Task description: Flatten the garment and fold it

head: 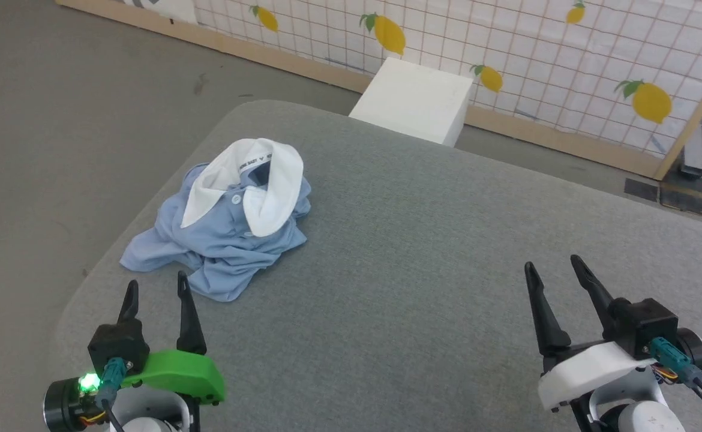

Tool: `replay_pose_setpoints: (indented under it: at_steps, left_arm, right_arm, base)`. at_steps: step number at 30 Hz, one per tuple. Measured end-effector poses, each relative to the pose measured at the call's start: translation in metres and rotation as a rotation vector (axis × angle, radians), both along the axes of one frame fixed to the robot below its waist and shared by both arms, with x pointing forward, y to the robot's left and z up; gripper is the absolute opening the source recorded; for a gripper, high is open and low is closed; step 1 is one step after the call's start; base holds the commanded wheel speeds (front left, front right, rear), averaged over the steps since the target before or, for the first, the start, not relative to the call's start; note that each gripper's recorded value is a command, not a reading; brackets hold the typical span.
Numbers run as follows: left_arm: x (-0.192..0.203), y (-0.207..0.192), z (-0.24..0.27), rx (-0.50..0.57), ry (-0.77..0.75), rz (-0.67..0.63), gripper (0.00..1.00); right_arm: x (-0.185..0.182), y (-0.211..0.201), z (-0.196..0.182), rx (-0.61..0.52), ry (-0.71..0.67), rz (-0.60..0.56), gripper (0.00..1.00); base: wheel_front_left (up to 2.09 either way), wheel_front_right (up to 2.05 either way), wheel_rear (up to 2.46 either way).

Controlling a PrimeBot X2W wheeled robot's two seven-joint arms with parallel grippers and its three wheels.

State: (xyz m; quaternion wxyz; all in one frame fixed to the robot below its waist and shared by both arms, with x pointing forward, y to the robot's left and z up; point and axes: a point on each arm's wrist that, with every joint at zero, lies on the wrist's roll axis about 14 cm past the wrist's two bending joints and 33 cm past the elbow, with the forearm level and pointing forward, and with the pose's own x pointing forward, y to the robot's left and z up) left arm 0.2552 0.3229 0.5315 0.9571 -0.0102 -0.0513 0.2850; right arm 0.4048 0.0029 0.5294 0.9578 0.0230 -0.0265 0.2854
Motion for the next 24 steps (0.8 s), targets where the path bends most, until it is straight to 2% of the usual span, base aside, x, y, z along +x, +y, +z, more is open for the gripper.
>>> replay_pose_setpoints:
  at_steps: [24]
  left_arm:
    - [-0.056,0.032,-0.002,-0.006,-0.025,0.184,1.0]
  right_arm:
    - [-0.006,0.052,0.0,0.041,-0.003,0.143,1.0]
  base:
    - [-0.01,-0.01,-0.01]
